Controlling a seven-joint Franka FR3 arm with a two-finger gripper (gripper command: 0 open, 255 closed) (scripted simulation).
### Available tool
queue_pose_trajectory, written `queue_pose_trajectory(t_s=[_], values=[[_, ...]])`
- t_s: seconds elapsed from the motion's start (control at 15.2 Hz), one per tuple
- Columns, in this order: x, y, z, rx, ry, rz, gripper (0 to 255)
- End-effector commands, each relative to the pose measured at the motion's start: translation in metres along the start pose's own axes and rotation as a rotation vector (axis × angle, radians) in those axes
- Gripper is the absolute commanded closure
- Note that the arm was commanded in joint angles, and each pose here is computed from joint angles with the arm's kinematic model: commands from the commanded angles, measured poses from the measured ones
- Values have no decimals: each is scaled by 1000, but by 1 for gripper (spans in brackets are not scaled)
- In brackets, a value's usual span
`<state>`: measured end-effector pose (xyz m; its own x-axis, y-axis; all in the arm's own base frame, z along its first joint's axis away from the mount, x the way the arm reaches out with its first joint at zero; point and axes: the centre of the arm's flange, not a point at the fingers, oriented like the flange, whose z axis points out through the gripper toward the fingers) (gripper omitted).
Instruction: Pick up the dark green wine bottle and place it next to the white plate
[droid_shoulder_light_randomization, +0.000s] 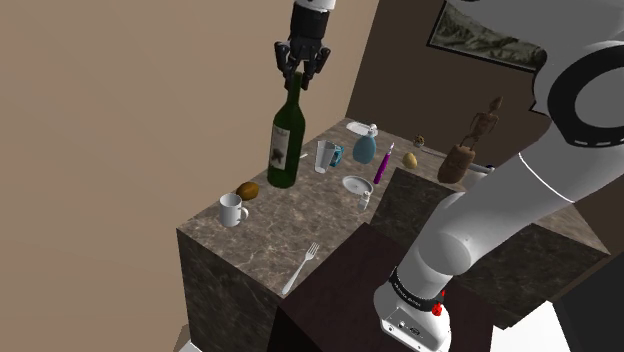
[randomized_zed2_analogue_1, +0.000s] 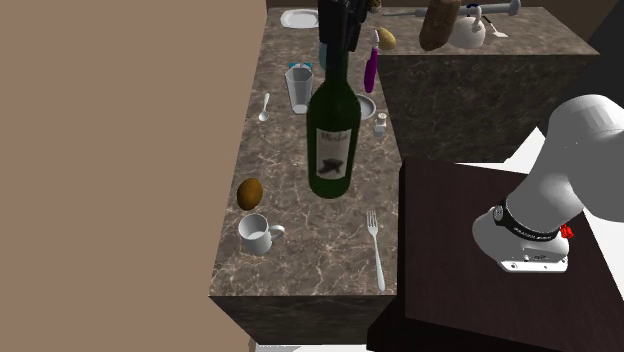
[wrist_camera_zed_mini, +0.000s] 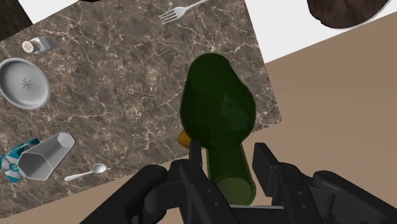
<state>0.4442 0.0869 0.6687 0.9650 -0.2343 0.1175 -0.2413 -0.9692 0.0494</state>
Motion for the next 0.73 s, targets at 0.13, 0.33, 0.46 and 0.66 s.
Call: queue_pose_trajectory(t_s=[0.13, 0.33, 0.46, 0.66], values=[[3, 1, -22, 0, 0, 0, 255], [5, 2, -38, 0, 0, 0, 255], [6, 2, -48, 0, 0, 0, 255], [8, 3, -64, 0, 0, 0, 255]])
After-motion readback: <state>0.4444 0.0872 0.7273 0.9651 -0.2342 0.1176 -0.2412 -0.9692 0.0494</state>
